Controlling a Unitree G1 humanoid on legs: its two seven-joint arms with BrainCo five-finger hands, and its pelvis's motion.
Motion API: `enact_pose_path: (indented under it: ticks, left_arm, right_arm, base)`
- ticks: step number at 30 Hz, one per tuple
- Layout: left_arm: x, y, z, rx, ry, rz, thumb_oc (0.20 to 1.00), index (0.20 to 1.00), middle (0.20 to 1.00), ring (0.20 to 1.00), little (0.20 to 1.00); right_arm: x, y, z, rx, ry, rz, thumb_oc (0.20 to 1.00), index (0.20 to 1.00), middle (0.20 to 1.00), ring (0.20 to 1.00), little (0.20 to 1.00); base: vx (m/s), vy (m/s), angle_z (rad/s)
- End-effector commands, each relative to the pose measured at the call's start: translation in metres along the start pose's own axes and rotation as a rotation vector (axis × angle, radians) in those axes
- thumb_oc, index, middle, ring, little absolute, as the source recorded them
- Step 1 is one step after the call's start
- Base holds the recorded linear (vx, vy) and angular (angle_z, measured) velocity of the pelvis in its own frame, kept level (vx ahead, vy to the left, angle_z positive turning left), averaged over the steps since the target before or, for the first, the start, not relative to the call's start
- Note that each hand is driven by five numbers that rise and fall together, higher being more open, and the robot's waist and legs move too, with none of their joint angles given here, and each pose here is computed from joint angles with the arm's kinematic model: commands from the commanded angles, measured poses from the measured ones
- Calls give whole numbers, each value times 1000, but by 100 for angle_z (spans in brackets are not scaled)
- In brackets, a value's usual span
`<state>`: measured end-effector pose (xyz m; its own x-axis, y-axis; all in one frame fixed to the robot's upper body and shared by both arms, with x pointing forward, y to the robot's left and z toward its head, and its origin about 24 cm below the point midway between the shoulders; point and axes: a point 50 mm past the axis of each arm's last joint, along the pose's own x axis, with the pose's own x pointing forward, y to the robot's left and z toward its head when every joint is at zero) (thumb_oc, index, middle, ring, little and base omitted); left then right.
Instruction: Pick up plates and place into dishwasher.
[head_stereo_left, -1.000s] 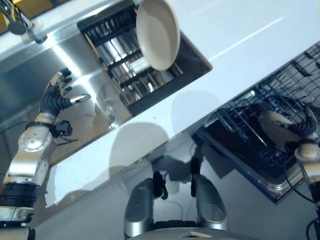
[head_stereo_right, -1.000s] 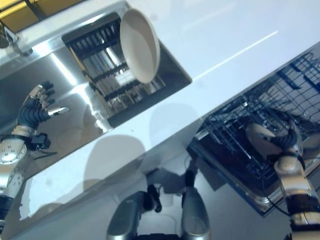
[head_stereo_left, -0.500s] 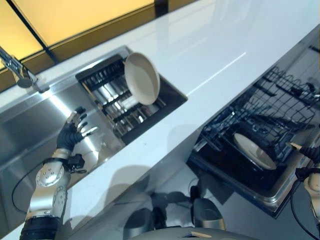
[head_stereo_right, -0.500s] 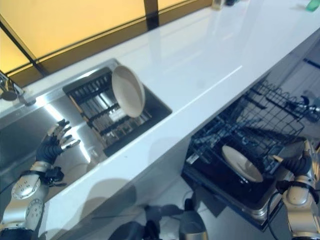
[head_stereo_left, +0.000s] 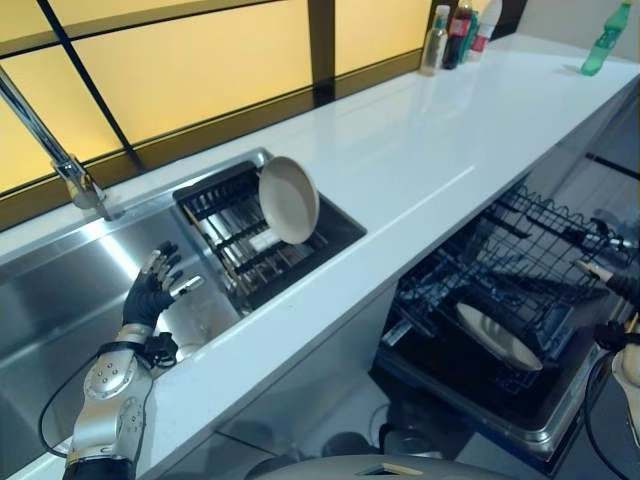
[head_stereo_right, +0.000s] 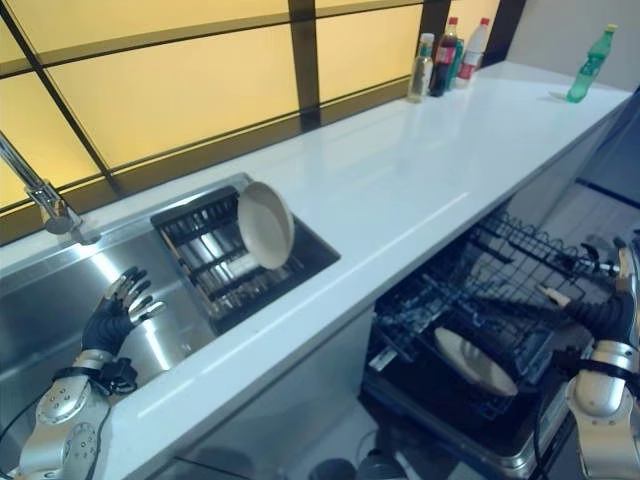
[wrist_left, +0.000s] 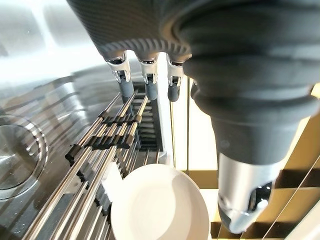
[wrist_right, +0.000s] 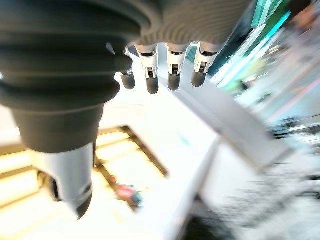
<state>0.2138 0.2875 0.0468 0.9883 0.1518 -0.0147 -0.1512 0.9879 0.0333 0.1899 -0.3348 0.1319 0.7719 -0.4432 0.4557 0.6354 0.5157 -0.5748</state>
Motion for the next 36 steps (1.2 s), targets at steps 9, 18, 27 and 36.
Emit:
enact_pose_path:
  ticks: [9, 18, 27, 36]
  left_arm:
    - [19, -32, 56, 363, -386, -37, 1000, 1000, 1000, 1000, 1000]
    - [25, -53, 77, 587, -533, -155, 1000, 1000, 1000, 1000, 1000]
    - [26, -53, 91, 685, -605, -171, 1000, 1000, 1000, 1000, 1000]
    - [26, -51, 102, 802, -670, -140, 1000, 1000, 1000, 1000, 1000]
  right_arm:
    - [12, 29, 101, 494, -473, 174, 1000, 1000, 1000, 1000, 1000]
    - [1, 62, 115, 594, -459, 334, 1000, 1000, 1000, 1000, 1000]
    - [-3, 66, 112, 591, -414, 367, 1000, 1000, 1000, 1000, 1000]
    - [-3, 66, 111, 573, -399, 434, 1000, 1000, 1000, 1000, 1000]
  base:
    - [-13, 125, 16]
    - [-15, 74, 28]
    - [14, -45, 14]
    - [30, -168, -3]
